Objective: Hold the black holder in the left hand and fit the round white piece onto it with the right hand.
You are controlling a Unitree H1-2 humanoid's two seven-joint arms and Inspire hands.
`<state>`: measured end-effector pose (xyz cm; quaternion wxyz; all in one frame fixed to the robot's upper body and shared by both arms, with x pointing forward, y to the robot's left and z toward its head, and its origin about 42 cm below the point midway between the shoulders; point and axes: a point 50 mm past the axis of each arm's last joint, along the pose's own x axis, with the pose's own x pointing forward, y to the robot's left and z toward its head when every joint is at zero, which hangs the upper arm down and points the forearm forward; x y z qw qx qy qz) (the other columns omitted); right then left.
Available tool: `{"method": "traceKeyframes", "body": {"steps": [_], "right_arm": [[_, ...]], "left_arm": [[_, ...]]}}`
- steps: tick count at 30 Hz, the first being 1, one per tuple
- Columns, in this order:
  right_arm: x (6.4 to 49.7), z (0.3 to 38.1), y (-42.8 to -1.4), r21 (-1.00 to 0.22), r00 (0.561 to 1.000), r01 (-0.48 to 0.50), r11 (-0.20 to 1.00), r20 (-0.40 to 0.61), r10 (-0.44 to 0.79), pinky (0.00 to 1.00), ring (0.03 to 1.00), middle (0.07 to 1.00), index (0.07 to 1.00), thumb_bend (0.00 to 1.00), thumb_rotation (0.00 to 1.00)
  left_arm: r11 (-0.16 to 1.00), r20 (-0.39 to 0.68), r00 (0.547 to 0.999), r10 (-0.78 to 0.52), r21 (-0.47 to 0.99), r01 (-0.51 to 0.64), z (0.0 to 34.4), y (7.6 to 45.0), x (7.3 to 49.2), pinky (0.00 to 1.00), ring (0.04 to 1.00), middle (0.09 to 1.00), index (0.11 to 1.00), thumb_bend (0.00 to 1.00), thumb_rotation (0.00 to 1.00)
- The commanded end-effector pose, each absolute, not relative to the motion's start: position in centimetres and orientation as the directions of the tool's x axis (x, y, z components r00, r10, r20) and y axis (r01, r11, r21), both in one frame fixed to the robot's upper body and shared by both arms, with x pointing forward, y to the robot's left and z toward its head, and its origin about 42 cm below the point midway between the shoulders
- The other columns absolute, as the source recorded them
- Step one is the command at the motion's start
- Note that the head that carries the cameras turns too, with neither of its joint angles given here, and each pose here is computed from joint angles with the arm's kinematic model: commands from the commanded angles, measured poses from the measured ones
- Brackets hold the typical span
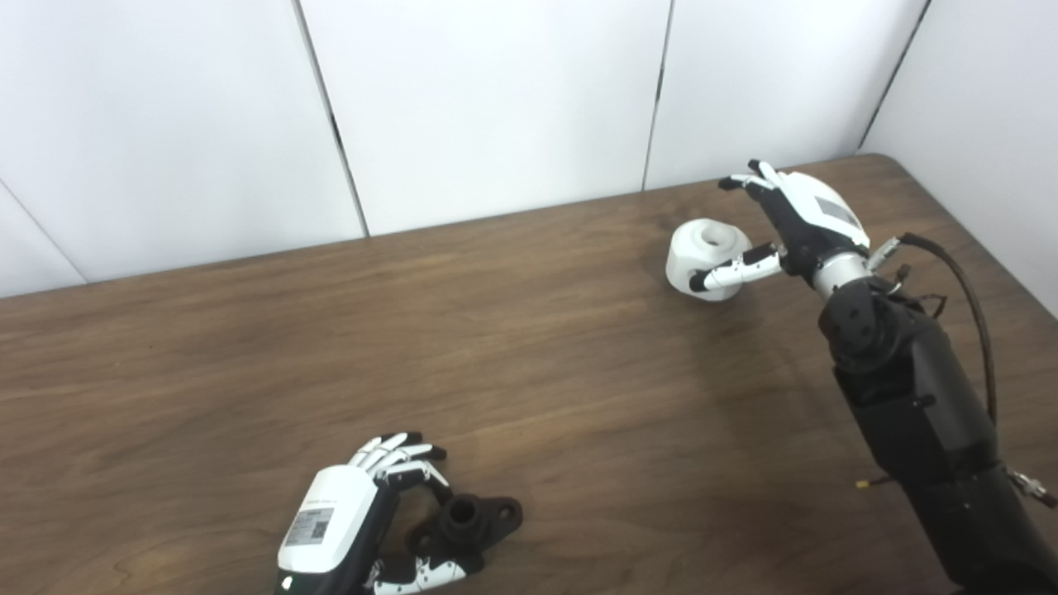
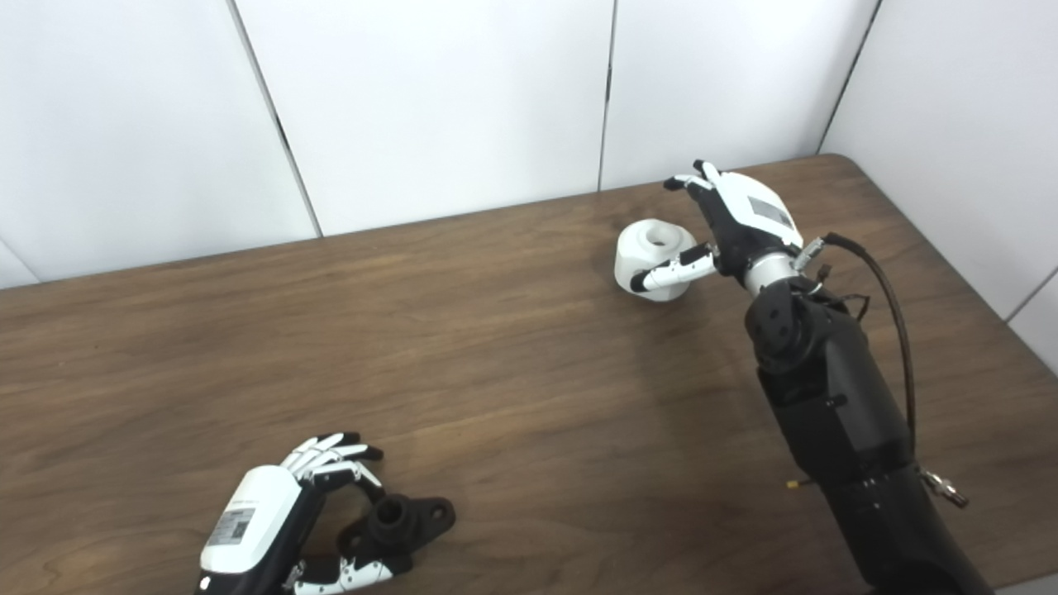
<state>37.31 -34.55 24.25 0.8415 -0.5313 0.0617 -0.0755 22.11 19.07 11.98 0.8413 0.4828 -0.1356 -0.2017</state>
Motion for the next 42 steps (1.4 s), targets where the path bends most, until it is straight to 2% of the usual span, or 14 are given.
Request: {"method": "traceKeyframes", "body": {"steps": [1, 6, 14, 28, 42], "right_arm": [[38.3, 26.8, -34.8, -0.912, 0.977, 0.136, 0.386, 0.058, -0.206, 0.98, 1.0, 1.0, 0.873, 0.96, 0.35], [39.0, 26.7, -34.9, -0.913, 0.976, 0.125, 0.389, 0.042, -0.214, 0.97, 1.0, 1.0, 0.87, 0.95, 0.34], [40.2, 26.6, -34.9, -0.921, 0.975, 0.099, 0.376, 0.014, -0.223, 0.97, 1.0, 1.0, 0.792, 0.93, 0.32], [40.8, 26.1, -35.2, -0.924, 0.973, 0.088, 0.371, 0.0, -0.231, 0.98, 1.0, 0.983, 0.709, 0.91, 0.33], [40.6, 25.5, -35.4, -0.924, 0.973, 0.081, 0.375, -0.009, -0.231, 0.99, 1.0, 0.97, 0.686, 0.89, 0.32]], "left_arm": [[0.411, -0.042, 0.88, -0.472, 0.873, 0.262, 10.9, 19.7, 21.8, 0.9, 0.88, 0.781, 0.486, 0.52, 0.04], [0.411, -0.04, 0.881, -0.472, 0.874, 0.26, 10.9, 19.8, 21.8, 0.9, 0.879, 0.779, 0.486, 0.52, 0.04], [0.404, -0.042, 0.88, -0.473, 0.877, 0.259, 10.9, 19.9, 21.7, 0.9, 0.874, 0.779, 0.486, 0.52, 0.05], [0.402, -0.047, 0.879, -0.475, 0.877, 0.264, 11.0, 19.8, 21.6, 0.89, 0.869, 0.779, 0.486, 0.52, 0.05], [0.404, -0.042, 0.878, -0.477, 0.877, 0.261, 11.1, 19.8, 21.6, 0.88, 0.874, 0.778, 0.486, 0.52, 0.05]]}}
